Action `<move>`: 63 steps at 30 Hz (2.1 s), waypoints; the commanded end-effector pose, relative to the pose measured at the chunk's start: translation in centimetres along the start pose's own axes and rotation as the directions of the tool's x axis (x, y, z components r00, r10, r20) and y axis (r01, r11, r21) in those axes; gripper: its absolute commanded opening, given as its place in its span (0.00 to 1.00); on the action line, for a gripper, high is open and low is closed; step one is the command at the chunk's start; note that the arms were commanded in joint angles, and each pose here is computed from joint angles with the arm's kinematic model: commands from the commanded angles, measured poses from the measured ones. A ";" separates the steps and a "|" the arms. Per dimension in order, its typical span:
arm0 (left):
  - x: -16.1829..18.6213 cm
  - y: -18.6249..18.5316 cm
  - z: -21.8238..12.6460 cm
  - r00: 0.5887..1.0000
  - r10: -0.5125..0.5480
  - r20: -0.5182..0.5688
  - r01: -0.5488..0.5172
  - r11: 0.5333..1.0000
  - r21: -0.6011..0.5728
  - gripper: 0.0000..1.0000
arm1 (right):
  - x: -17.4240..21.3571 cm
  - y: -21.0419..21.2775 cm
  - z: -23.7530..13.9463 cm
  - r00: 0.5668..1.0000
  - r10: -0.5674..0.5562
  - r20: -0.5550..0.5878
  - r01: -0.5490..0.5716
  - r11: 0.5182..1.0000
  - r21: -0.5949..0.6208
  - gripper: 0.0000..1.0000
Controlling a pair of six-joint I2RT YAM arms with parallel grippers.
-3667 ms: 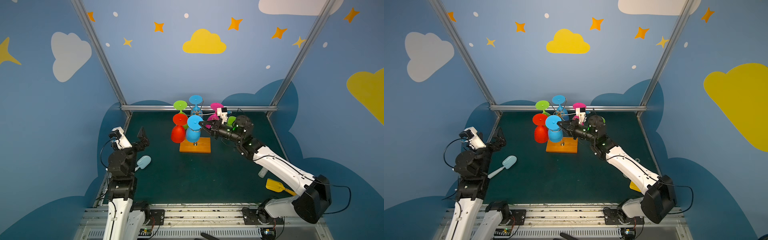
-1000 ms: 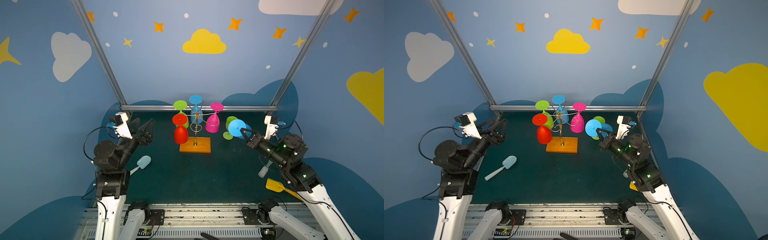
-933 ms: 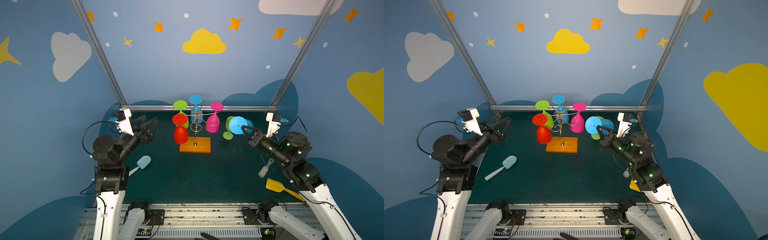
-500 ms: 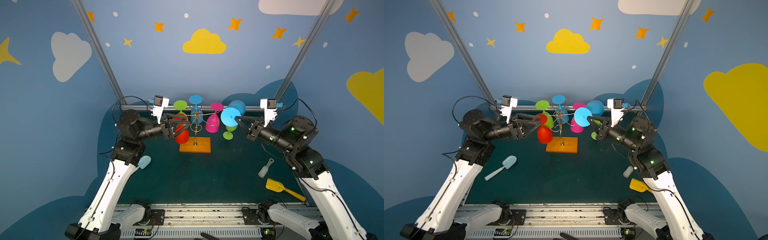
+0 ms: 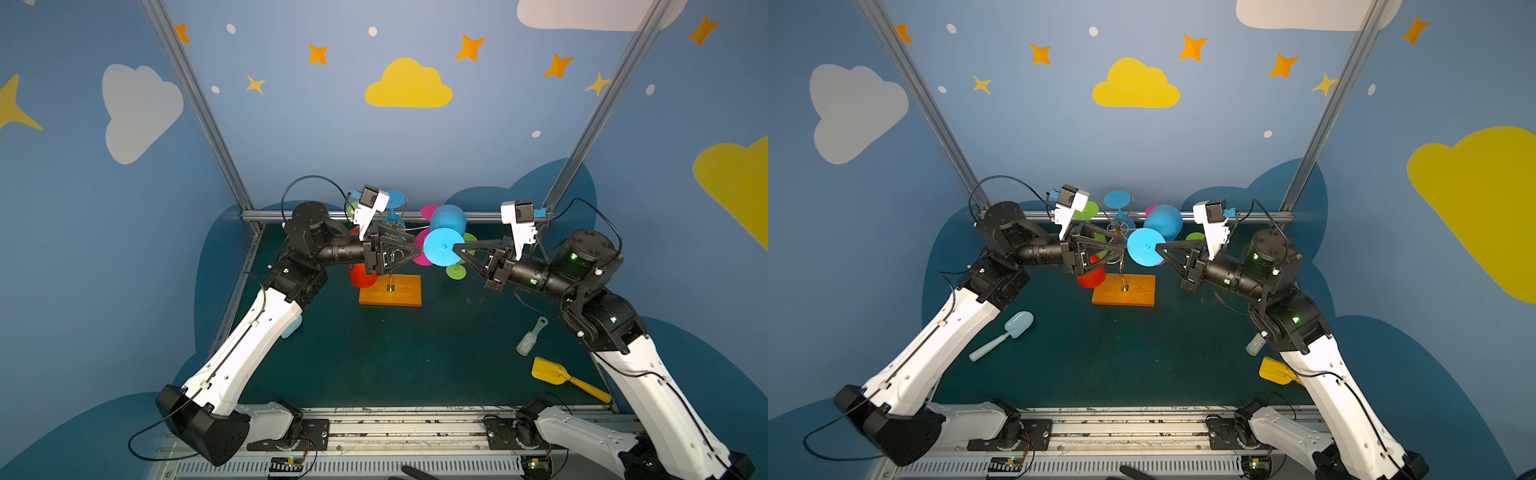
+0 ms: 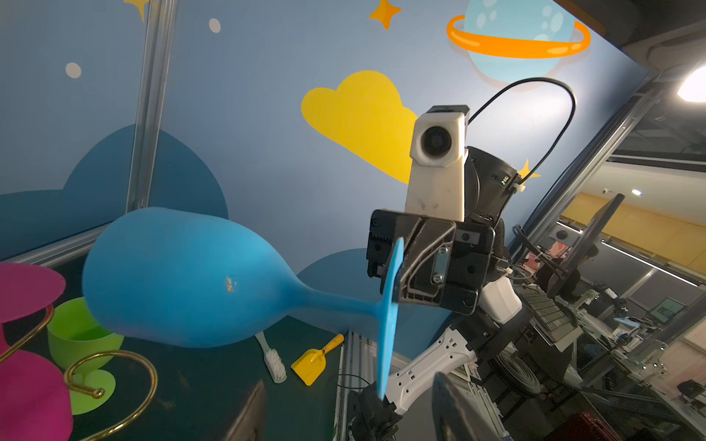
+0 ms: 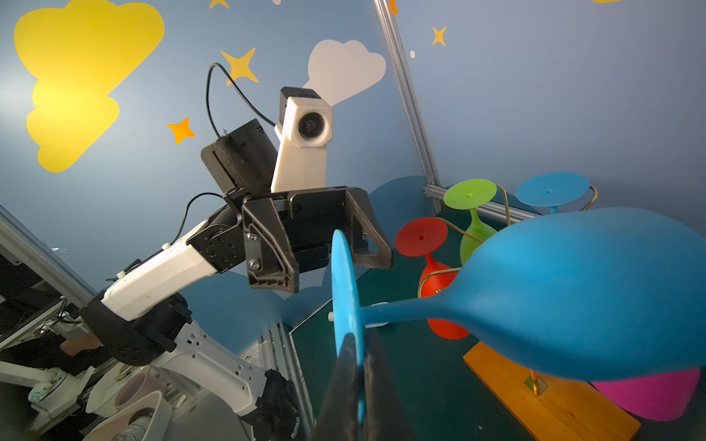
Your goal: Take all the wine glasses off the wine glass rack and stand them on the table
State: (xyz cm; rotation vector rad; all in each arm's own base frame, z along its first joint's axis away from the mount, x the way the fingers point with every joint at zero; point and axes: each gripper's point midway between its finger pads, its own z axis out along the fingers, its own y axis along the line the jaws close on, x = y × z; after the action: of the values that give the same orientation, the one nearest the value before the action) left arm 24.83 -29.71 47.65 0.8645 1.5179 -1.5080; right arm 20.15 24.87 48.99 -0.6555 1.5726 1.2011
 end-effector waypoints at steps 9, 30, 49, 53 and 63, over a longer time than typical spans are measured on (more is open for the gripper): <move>-0.5 -2.3 1.6 0.998 0.055 -0.012 -0.053 0.994 0.100 0.52 | -1.2 1.3 0.8 0.999 -0.026 0.034 0.028 0.999 -0.045 0.00; -1.9 -3.8 0.5 0.999 0.016 0.032 -0.020 0.992 0.122 0.03 | -1.3 0.3 -1.1 0.991 -0.119 0.065 0.113 0.990 0.080 0.54; -3.3 -1.8 -0.8 0.983 -0.165 0.078 0.159 0.984 0.082 0.03 | 0.0 -2.9 -1.6 0.700 -0.701 0.138 0.645 0.703 0.300 0.86; -3.4 -1.7 -0.9 0.980 -0.179 0.083 0.173 0.982 0.077 0.03 | 0.1 -2.7 0.1 0.658 -0.741 0.131 0.704 0.668 0.243 0.87; -3.6 -1.8 -1.0 0.975 -0.203 0.086 0.196 0.977 0.082 0.03 | -1.0 -4.1 4.0 0.626 -0.768 0.135 0.736 0.639 0.221 0.89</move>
State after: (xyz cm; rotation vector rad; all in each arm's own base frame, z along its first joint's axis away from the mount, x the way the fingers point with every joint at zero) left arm 24.93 -28.81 51.03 0.6783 1.5590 -1.7343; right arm 25.89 26.63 45.77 -0.9375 1.0861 0.4911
